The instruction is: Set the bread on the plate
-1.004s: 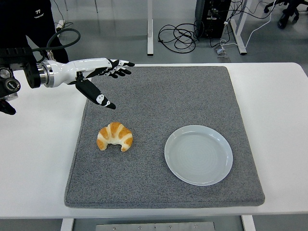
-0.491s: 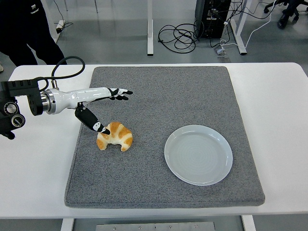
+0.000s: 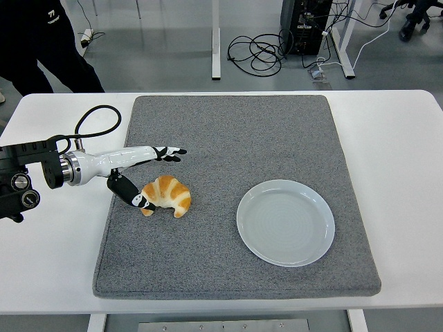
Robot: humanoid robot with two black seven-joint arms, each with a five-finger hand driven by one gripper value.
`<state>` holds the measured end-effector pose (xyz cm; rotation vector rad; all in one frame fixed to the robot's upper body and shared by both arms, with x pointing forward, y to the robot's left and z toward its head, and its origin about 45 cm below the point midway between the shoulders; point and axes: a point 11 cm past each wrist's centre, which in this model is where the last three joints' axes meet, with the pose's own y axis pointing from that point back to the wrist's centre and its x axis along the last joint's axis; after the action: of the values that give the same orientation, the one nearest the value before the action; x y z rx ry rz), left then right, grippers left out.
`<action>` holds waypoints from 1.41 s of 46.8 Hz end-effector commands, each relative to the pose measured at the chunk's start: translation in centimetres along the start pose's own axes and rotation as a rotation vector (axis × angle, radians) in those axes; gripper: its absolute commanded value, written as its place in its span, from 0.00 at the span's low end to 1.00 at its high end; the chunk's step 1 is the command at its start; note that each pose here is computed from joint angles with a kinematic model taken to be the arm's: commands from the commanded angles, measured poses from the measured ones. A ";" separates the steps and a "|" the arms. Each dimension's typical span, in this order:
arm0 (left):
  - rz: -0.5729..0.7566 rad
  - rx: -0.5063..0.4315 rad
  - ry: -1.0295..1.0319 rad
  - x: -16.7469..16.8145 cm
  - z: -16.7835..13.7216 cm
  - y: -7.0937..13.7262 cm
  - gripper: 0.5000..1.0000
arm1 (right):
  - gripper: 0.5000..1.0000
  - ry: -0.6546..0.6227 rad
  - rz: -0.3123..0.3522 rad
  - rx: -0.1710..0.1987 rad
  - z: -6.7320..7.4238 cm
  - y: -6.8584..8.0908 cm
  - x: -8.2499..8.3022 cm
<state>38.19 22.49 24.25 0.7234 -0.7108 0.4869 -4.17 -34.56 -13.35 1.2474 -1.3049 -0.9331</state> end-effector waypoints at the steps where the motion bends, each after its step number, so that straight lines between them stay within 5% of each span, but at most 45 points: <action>1: 0.010 -0.007 0.000 -0.3 0.1 -0.3 0.87 | 1.00 0.000 0.000 0.000 0.0 0.0 0.0; 38: 0.101 -0.048 0.014 -2.5 -1.6 -1.6 0.77 | 1.00 0.000 0.003 -0.001 0.1 0.0 0.1; 54: 0.093 -0.055 0.035 -4.2 -2.2 -2.5 0.60 | 1.00 0.000 0.003 -0.001 0.1 0.0 0.1; 61: 0.096 -0.055 0.031 -4.1 -2.4 -2.6 0.37 | 1.00 0.000 0.003 -0.001 0.1 0.0 0.1; 66: 0.095 -0.056 0.031 -4.2 -2.4 -2.6 0.12 | 1.00 0.000 0.003 0.000 0.0 0.0 0.1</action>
<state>38.01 21.94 18.85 0.6307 -0.7294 0.5632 -4.22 -34.63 -13.34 1.2444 -1.3057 -0.9313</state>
